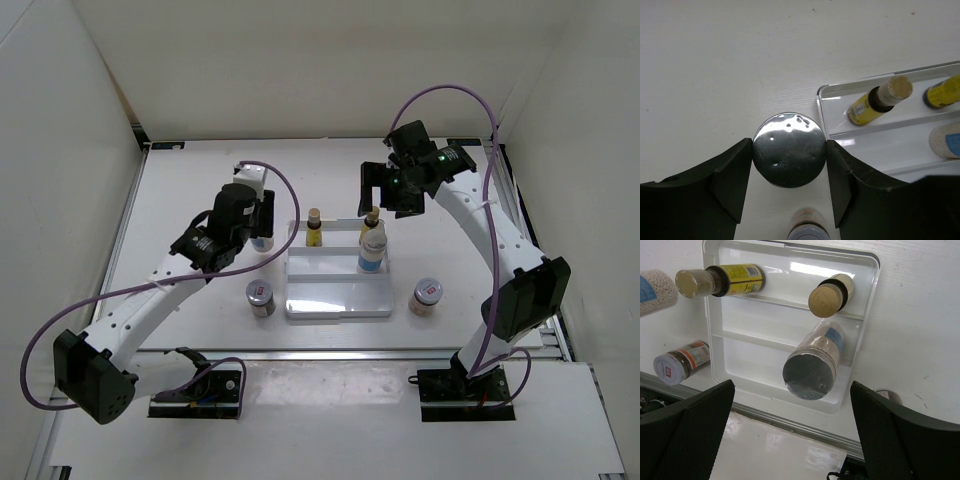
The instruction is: Organize the condiment bottles
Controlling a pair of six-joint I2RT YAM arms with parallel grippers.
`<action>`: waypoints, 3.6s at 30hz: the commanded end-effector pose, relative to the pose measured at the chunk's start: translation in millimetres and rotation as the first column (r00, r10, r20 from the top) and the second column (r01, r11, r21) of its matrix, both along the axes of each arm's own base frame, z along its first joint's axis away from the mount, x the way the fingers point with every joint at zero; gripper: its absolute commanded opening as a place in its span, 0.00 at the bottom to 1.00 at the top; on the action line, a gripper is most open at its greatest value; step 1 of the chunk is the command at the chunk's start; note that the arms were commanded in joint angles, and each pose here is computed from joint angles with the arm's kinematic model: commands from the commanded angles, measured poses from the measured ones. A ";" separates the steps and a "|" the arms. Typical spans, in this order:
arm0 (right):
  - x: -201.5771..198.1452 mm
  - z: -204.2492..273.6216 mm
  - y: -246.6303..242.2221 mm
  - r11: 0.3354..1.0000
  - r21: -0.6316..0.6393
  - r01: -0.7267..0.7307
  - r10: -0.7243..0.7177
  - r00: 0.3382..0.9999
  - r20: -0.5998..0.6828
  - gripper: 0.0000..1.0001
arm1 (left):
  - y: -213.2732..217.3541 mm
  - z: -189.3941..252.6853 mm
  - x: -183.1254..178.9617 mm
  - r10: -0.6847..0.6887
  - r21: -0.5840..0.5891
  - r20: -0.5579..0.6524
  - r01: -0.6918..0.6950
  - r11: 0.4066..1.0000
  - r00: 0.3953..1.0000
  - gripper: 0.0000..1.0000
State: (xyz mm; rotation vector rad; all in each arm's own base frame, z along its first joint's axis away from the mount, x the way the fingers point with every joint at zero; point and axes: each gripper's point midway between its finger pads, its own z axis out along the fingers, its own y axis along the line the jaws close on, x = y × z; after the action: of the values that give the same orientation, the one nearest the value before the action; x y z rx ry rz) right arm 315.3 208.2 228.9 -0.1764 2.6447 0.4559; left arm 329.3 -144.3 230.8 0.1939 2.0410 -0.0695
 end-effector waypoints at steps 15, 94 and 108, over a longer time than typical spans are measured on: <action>-2.7 6.8 -3.9 1.000 -0.011 0.000 0.000 1.000 0.025 1.00 | -71.9 41.4 -18.3 -0.317 -0.229 0.056 0.321 0.919 0.947 0.11; -139.4 -103.6 -88.8 0.943 -0.258 0.211 -0.288 0.905 -0.313 0.95 | 15.2 -2.9 -33.6 0.090 0.110 -0.013 -0.088 0.990 0.996 1.00; -143.6 -99.9 -118.4 0.871 -0.393 0.296 -0.410 0.878 -0.247 1.00 | 4.7 -37.0 -47.2 0.089 0.136 -0.111 -0.074 0.988 0.990 1.00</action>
State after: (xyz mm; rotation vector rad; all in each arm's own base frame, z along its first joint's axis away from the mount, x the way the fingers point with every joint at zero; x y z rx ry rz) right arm 174.2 98.3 128.7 0.2771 2.9746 -0.0416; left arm 283.7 -140.5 197.0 0.2390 2.1465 0.1007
